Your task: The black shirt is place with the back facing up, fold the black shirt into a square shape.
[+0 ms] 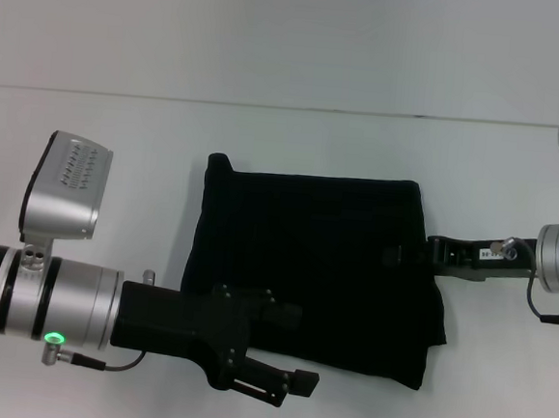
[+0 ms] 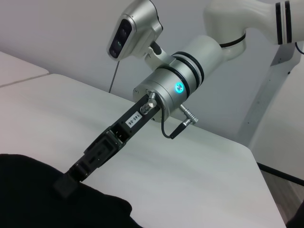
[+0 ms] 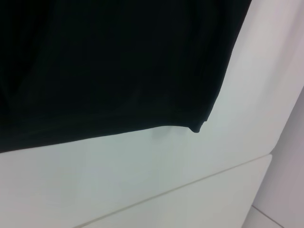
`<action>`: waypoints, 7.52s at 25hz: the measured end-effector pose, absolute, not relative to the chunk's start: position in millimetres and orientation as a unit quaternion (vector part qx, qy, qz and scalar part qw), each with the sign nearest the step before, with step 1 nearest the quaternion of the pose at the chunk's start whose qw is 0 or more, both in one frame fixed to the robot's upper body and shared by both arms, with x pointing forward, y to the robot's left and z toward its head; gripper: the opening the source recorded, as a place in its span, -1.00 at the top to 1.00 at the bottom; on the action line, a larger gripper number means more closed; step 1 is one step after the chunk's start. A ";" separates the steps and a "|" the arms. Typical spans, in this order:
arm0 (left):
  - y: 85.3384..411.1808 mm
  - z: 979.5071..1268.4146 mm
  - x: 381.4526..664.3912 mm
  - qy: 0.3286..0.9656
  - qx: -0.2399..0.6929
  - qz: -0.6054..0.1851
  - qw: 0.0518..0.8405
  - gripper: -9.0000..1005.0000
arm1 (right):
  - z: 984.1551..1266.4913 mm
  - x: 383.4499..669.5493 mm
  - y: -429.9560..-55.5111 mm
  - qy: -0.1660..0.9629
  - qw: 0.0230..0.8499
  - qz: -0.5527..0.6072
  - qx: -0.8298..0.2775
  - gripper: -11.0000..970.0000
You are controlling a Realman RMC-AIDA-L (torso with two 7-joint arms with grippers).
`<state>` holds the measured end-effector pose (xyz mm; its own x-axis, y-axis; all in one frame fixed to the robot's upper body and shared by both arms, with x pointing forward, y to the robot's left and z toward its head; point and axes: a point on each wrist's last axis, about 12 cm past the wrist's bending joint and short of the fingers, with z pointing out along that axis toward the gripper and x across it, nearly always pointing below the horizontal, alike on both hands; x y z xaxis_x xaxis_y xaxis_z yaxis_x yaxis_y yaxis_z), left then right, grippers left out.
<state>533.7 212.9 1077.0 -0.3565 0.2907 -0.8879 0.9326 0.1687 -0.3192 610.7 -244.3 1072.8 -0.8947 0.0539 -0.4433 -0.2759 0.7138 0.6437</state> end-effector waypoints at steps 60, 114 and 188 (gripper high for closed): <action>223.4 1090.5 614.6 0.810 0.175 -0.360 0.428 -0.77 | 1087.6 615.8 -307.3 0.872 0.337 0.354 0.009 0.00; 192.9 1061.6 639.1 0.872 0.050 -0.270 0.406 0.74 | 1091.0 618.0 -303.6 0.870 0.354 0.341 -0.041 -0.64; 203.2 1073.5 637.5 0.861 0.051 -0.298 0.409 0.98 | 1096.6 619.1 -281.2 0.832 0.409 0.358 -0.110 -0.53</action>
<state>637.5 203.2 1073.5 -0.6602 -0.1551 -0.7349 0.3322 0.8173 -0.4709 619.1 -281.2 1096.6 -0.6413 0.1095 -0.7594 -0.4765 0.7189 0.5061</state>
